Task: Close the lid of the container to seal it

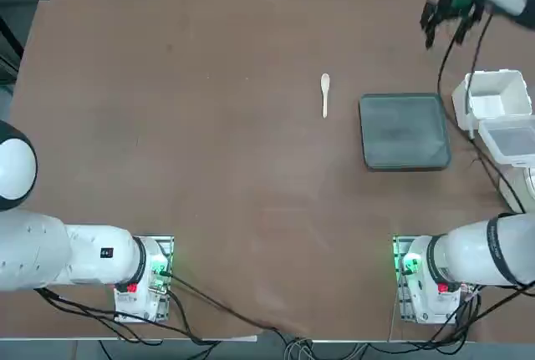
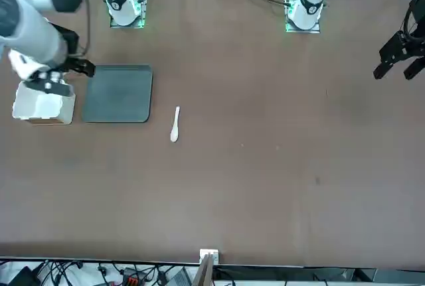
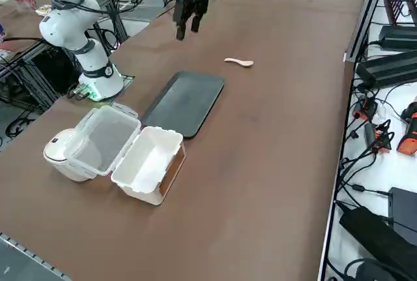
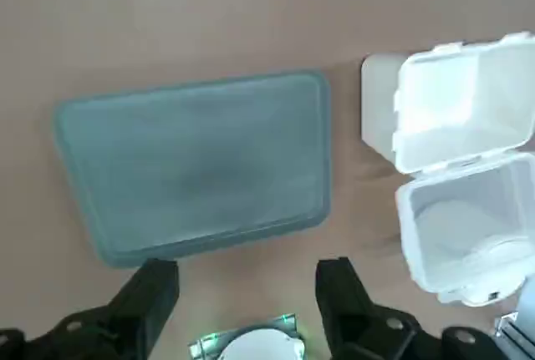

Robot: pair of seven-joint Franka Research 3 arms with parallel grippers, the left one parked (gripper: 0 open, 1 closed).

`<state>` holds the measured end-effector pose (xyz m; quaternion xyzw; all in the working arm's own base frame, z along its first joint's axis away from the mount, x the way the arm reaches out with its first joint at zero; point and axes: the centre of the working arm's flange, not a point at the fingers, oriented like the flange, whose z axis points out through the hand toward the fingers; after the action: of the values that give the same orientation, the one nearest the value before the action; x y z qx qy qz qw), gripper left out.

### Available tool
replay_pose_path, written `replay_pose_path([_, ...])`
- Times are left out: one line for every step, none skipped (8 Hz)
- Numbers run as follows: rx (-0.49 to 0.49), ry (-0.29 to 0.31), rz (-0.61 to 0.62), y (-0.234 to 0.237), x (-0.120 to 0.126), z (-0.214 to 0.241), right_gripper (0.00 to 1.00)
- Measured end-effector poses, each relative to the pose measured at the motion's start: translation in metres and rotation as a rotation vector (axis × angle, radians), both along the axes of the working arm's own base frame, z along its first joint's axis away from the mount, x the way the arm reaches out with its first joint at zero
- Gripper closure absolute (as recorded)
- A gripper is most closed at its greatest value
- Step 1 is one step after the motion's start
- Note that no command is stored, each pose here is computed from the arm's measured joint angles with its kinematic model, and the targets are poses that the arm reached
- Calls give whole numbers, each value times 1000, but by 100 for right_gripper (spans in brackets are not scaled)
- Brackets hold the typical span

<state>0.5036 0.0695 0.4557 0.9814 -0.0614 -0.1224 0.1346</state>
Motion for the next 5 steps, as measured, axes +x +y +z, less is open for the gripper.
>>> replay_pose_path([-16,5,-13,0,-17,-45,1])
replay_pose_path([-30,14,-35,-4,-35,-86,4])
replay_pose_path([-48,38,-54,-10,-50,-112,7])
replay_pose_path([-85,57,-56,-23,-57,-125,18])
replay_pose_path([-125,86,-65,-45,-59,-138,40])
